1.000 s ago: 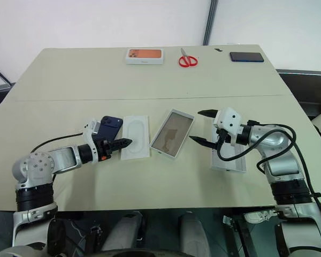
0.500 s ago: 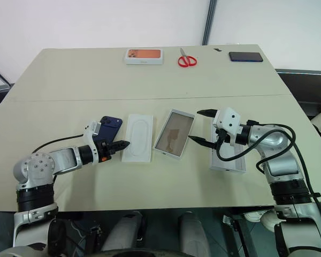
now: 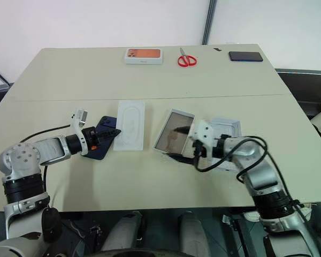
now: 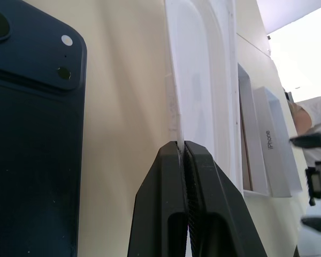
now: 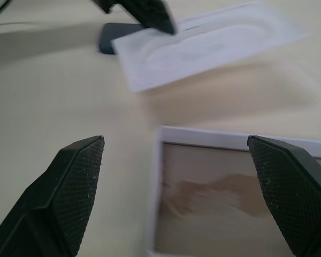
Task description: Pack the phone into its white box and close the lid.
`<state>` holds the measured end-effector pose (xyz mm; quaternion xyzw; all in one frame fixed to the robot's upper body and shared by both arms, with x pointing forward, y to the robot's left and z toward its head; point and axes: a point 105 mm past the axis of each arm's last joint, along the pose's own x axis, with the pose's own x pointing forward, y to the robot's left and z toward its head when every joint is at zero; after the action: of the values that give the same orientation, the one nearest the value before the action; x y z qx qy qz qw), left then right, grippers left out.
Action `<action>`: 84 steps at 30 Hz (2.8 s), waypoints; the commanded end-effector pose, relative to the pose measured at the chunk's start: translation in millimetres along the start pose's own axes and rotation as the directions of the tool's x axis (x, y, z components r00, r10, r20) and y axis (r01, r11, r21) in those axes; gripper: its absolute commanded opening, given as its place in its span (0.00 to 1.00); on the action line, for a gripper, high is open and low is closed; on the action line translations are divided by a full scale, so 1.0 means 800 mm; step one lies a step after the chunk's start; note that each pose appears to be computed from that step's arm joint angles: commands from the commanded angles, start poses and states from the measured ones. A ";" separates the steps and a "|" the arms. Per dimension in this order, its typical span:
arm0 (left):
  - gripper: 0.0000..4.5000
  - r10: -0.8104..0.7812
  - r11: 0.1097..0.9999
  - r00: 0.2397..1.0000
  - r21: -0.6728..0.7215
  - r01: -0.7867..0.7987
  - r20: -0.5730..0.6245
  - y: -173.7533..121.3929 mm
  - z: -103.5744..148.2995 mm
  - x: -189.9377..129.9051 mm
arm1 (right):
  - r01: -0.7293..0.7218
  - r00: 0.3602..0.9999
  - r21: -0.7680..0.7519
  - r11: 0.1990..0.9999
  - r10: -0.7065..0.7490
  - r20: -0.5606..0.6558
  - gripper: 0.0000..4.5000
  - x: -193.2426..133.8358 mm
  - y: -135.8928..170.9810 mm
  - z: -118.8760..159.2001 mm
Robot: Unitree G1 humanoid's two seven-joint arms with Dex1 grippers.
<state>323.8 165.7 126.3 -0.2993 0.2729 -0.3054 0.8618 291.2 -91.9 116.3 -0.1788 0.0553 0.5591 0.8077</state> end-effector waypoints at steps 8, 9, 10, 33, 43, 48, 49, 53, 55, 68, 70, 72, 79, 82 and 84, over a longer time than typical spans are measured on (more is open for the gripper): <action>0.00 -0.015 0.999 1.000 0.030 0.014 0.022 -0.004 0.003 0.003 | 0.010 0.995 -0.066 0.998 -0.017 -0.101 0.69 0.025 0.002 -0.013; 0.00 -0.012 1.000 1.000 0.029 0.012 0.025 -0.003 0.004 0.003 | 0.008 0.992 -0.081 0.997 -0.019 -0.127 0.58 0.025 0.001 -0.019; 0.00 -0.012 1.000 1.000 0.027 0.011 0.024 -0.003 0.003 0.002 | 0.010 0.987 -0.089 0.996 -0.024 -0.160 0.45 0.024 -0.001 -0.027; 0.00 -0.106 0.994 0.994 -0.019 0.107 0.027 -0.030 0.004 0.015 | -0.177 0.983 -0.180 0.968 0.164 -0.085 0.13 0.030 0.023 -0.007; 0.00 -0.143 0.989 0.990 -0.028 0.143 -0.013 -0.051 -0.011 0.033 | -0.024 0.999 -0.156 0.987 0.027 0.018 0.52 -0.019 -0.017 0.020; 0.00 -0.171 0.985 0.984 -0.040 0.168 -0.058 -0.066 -0.029 0.053 | 0.052 0.998 -0.137 0.989 -0.055 -0.021 0.52 -0.071 -0.040 -0.002; 0.00 -0.170 0.985 0.984 -0.047 0.168 -0.060 -0.067 -0.030 0.056 | 0.068 0.997 -0.134 0.989 -0.072 -0.026 0.52 -0.077 -0.044 -0.005; 0.00 -0.187 0.982 0.979 -0.052 0.183 -0.079 -0.076 -0.041 0.069 | 0.142 0.990 -0.129 0.982 -0.142 0.007 0.52 -0.092 -0.060 -0.005; 0.00 -0.181 0.983 0.980 -0.056 0.177 -0.084 -0.077 -0.044 0.075 | 0.151 0.989 -0.126 0.981 -0.150 0.017 0.52 -0.092 -0.061 -0.005; 0.31 -0.146 0.989 0.985 -0.042 0.143 -0.092 -0.075 -0.052 0.084 | 0.165 0.986 -0.152 0.975 -0.163 0.022 0.54 -0.081 -0.063 -0.005; 0.51 -0.126 0.992 0.989 -0.034 0.124 -0.082 -0.072 -0.048 0.084 | 0.166 0.986 -0.154 0.974 -0.163 0.026 0.54 -0.079 -0.064 -0.003; 0.72 -0.114 0.994 0.990 -0.016 0.113 -0.078 -0.070 -0.045 0.084 | 0.167 0.986 -0.159 0.973 -0.164 0.030 0.54 -0.077 -0.066 -0.002; 0.82 -0.158 0.987 0.987 0.016 0.159 -0.035 -0.079 -0.024 0.074 | 0.176 0.983 -0.146 0.973 -0.165 0.080 0.54 -0.065 -0.072 0.016; 0.82 -0.176 0.984 0.984 0.039 0.176 -0.025 -0.084 -0.016 0.072 | 0.171 0.983 -0.134 0.976 -0.160 0.087 0.54 -0.058 -0.072 0.017; 0.82 -0.186 0.981 0.982 0.038 0.188 -0.037 -0.086 -0.020 0.072 | 0.173 0.983 -0.137 0.975 -0.161 0.089 0.54 -0.054 -0.072 0.017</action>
<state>329.5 80.9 134.7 -0.3028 0.2704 -0.3736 0.8340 325.5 -147.6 145.4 -0.2161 -0.0123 0.4983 0.8395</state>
